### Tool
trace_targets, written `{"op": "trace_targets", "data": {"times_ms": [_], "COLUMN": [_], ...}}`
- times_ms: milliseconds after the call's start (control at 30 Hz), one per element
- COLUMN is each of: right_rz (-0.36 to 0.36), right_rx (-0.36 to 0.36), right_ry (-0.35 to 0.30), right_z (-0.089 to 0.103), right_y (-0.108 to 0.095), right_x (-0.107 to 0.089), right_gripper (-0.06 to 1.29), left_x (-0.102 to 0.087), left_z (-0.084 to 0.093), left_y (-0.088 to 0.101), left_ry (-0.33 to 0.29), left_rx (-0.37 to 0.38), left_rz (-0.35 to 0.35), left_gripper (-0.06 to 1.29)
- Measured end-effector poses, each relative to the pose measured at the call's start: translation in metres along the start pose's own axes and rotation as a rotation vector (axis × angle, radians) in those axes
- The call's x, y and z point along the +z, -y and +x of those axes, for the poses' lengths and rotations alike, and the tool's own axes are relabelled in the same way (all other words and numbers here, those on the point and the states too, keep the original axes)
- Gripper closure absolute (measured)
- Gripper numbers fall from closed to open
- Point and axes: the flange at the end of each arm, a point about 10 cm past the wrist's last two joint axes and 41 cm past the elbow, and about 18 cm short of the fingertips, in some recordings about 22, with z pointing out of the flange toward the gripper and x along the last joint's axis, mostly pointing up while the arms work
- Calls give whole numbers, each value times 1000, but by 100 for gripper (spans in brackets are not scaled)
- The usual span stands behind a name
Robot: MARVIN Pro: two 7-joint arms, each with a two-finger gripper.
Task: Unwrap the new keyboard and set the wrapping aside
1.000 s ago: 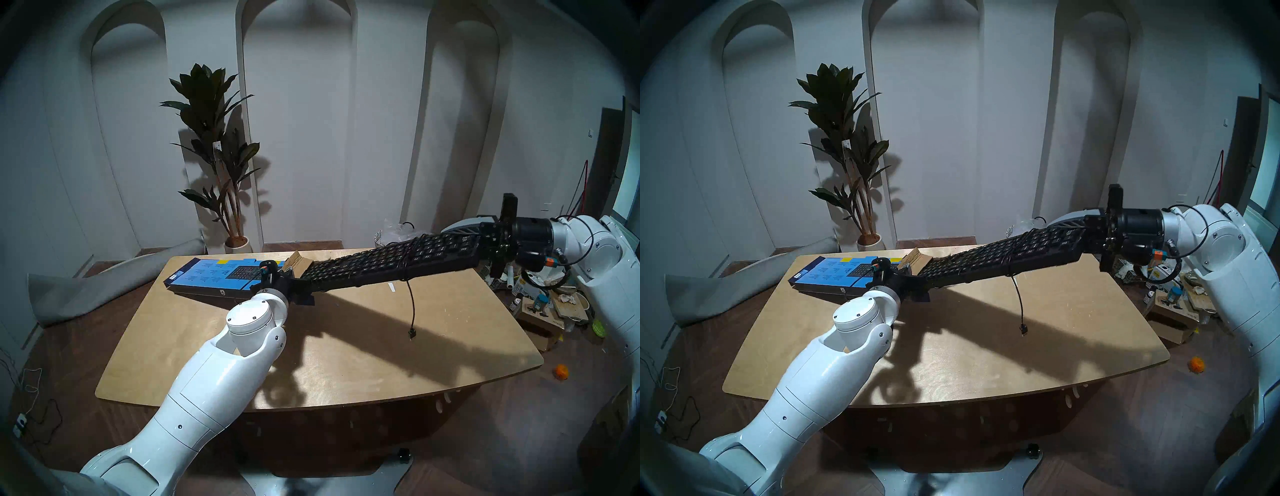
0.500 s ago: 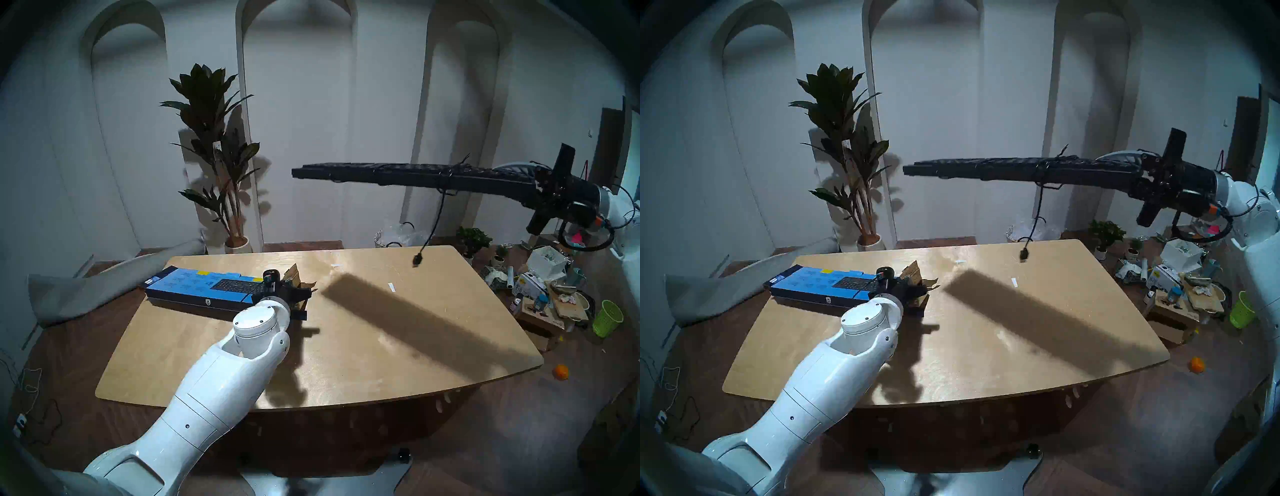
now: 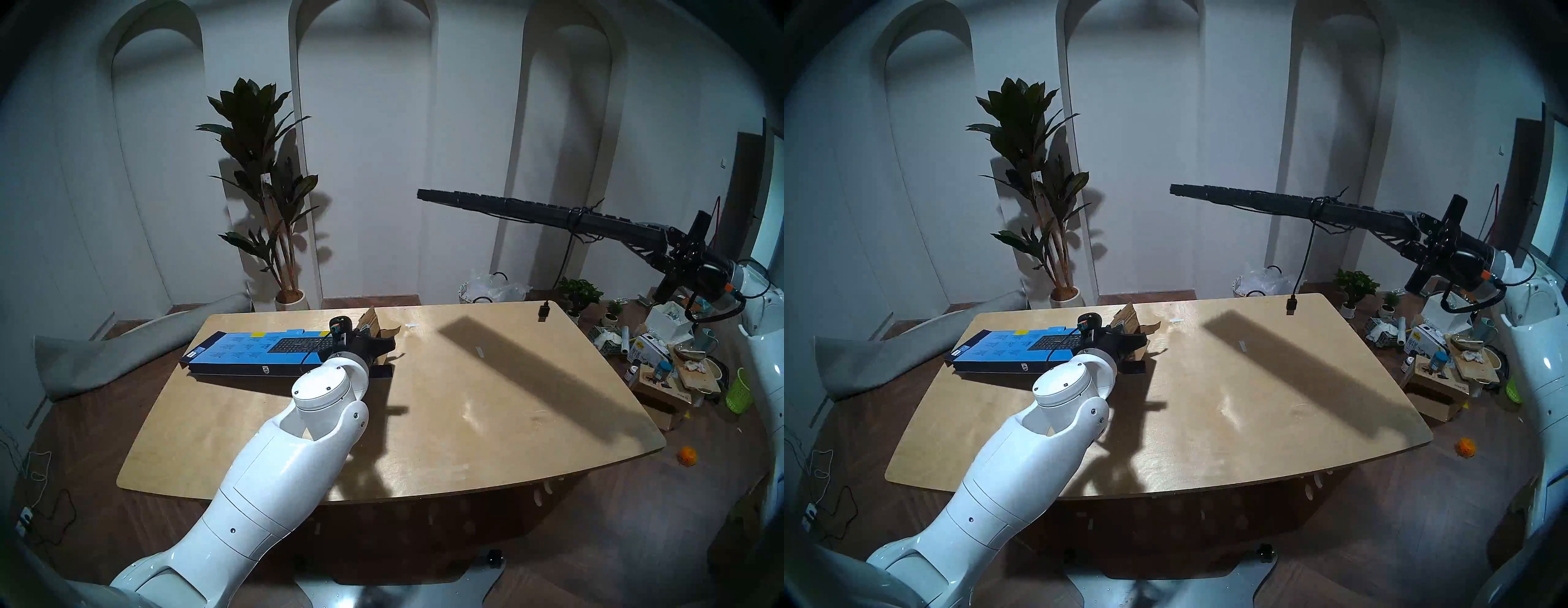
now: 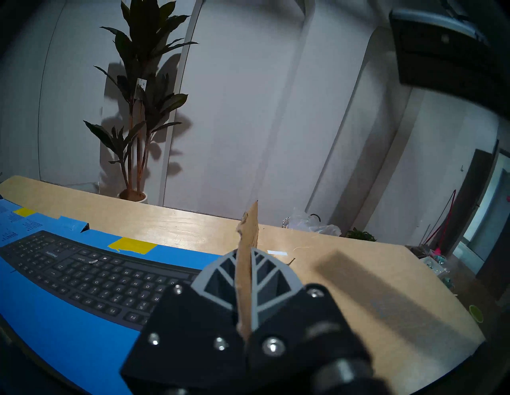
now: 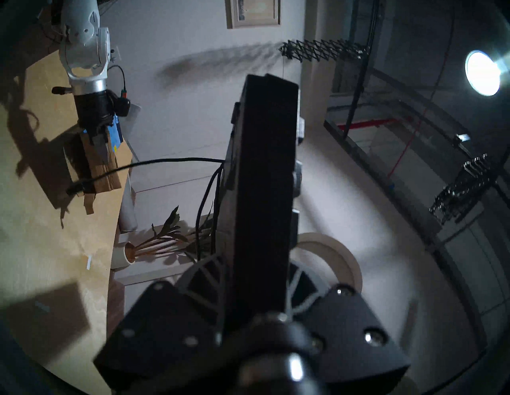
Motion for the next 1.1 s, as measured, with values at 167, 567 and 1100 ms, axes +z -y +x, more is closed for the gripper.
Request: {"op": "trace_targets", "data": {"times_ms": [167,567,1100], "right_rz": [24,16,95], "right_rx": [37,72,246], "right_ry": [68,118,188], "right_z": [-20,-25,-18], "right_y": [20,36,132], "right_x": [-13,-36,-66], "right_gripper": [99,99,99], "left_x": [-5,12,16], "left_z": [-7,-27,-9], "left_y": [-13,-5,-7], "left_ry": [0,9,-61], "left_rx": [14,67,56], "left_rz": [-9,36,23], "left_gripper": [125,125,125]}}
